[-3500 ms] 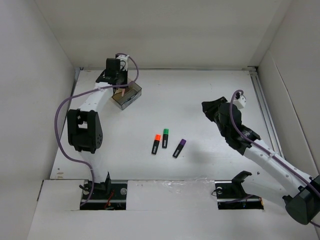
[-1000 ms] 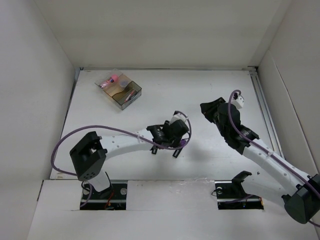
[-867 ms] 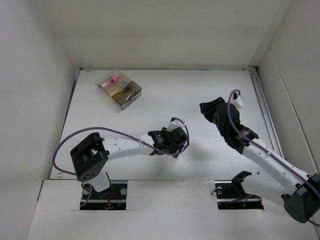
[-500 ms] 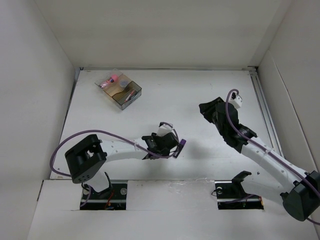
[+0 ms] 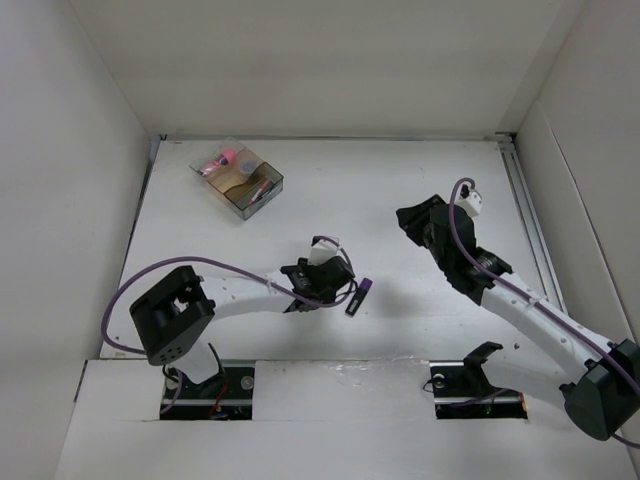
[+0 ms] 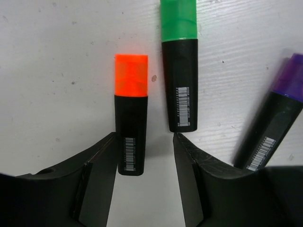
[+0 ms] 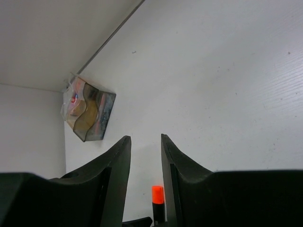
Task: Sort the stationery into containers
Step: Pick up the pen from the center of the board.
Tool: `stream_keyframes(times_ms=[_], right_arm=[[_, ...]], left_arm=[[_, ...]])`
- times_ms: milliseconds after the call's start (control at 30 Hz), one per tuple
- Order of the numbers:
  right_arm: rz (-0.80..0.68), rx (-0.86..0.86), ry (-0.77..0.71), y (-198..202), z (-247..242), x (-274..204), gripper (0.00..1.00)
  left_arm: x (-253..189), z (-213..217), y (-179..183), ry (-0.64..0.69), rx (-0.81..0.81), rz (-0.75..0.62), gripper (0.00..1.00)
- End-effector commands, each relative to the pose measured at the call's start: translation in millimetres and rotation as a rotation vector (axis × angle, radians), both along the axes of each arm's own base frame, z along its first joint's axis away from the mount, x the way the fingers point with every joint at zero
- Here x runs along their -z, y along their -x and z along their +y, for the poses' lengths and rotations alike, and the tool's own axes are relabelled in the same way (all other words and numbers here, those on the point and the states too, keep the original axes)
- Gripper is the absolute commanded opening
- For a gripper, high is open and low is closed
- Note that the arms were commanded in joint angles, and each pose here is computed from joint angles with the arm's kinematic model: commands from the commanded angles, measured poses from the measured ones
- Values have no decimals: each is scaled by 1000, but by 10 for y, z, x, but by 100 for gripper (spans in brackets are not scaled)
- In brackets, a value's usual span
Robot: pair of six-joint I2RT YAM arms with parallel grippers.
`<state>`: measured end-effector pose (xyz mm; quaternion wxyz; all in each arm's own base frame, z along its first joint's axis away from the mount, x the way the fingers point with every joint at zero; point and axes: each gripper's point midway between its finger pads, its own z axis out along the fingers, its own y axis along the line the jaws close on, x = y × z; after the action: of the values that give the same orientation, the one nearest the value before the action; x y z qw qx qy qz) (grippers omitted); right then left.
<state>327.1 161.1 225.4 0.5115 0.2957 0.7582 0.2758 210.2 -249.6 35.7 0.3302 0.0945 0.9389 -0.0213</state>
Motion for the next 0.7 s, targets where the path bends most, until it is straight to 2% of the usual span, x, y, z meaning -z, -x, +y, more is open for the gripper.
stream_keyframes(times_ms=[0,133,267,400,467,533,667], right_arm=[[-65,-14,-34,-64,47,-257,37],[-67,-4,-31,-88,40,-247,37],[-65,-14,-34,-82,58,-246,37],[-60,-3,-26,-100,44,-215,37],[-57,-17,-30,-90,70,-213,36],[-57,-17,-30,-90,70,-213,36],[-64,-22,-36,-77,71,-245,36]], left_arm=[[-133,27,-141,17,-42,-42,45],[19,85,-174,-11,-39,-8,44],[151,94,-158,-40,-18,10,39],[180,100,-151,-48,-17,16,27],[172,115,-168,-54,-24,5,13],[62,98,-200,-38,-29,-16,4],[-311,119,-484,-2,-62,-88,1]])
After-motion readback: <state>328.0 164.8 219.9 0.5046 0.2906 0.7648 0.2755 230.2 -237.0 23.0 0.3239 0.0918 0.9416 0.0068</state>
